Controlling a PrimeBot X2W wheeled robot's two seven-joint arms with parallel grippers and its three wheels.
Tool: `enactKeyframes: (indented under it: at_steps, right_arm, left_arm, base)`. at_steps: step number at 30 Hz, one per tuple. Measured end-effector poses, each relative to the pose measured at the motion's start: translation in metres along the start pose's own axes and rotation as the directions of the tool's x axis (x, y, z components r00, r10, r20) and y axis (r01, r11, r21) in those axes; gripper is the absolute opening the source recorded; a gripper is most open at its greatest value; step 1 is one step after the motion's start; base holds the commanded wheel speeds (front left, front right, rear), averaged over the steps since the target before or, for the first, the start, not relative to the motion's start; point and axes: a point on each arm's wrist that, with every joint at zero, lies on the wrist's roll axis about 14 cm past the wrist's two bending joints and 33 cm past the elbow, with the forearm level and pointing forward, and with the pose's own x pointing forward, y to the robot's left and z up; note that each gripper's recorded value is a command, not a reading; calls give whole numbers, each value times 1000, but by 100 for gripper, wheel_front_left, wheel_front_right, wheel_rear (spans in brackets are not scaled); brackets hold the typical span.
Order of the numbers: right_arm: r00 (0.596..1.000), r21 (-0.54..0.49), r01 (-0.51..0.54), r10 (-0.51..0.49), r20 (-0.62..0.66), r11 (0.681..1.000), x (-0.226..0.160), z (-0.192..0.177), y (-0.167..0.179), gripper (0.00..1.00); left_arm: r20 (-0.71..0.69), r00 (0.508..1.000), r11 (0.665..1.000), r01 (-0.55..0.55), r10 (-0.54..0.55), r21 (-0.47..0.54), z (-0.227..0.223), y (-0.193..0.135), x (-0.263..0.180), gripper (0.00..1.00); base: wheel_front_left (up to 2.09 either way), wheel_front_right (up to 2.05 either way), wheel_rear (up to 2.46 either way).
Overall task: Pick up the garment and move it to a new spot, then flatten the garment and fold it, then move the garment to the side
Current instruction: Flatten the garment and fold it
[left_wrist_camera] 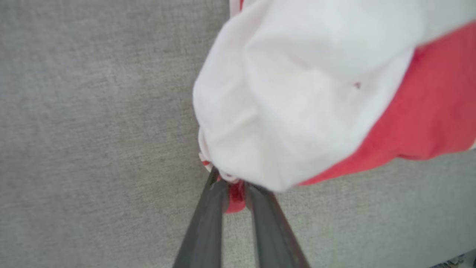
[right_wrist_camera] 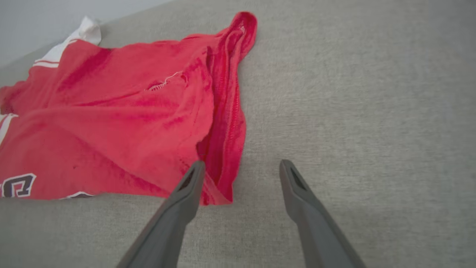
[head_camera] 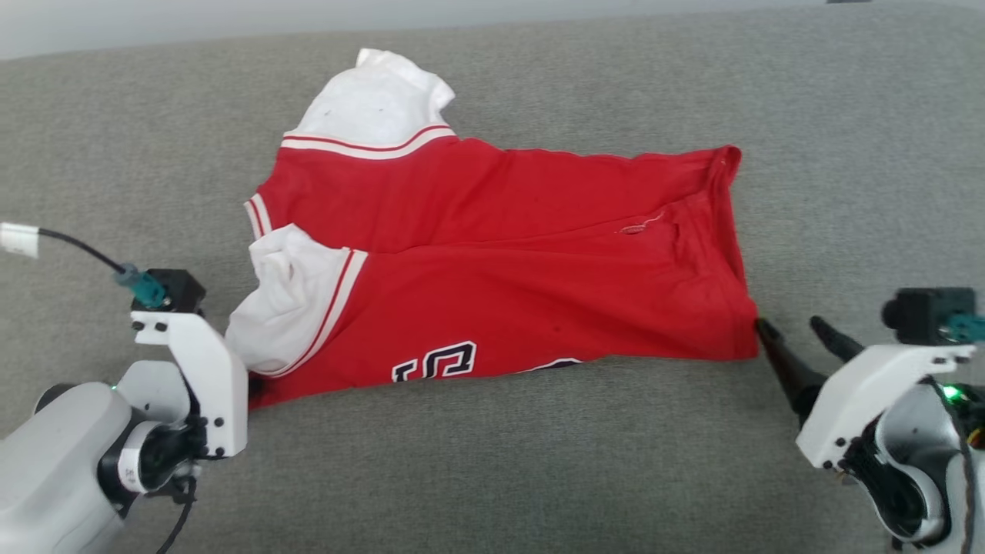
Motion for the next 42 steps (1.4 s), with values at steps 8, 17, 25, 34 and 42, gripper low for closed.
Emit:
enactKeyframes:
  at_steps: [8,17,25,34,42]
  right_arm:
    - [972,-39,-54,43,-230,998,28,-36,12,100]
    - [921,-136,-104,43,-387,985,52,-53,23,0]
    - [898,-151,-134,56,-436,979,47,-46,23,0]
    - [901,-191,-141,45,-432,971,25,-22,11,0]
    - [879,-209,-149,33,-475,967,2,-22,6,0]
  left_arm:
    - [28,999,1000,16,-16,-5,4,-1,-1,0]
    - [47,999,1000,19,-19,-15,6,0,0,0]
    - [71,997,1000,21,-20,-12,9,1,-7,0]
    - [91,996,1000,3,-3,2,11,3,-37,0]
    - [63,998,1000,-8,8,-3,-9,-8,-61,0]
  base:
    - [0,0,0]
    - [0,0,0]
    - [0,0,0]
    - [0,0,0]
    - [0,0,0]
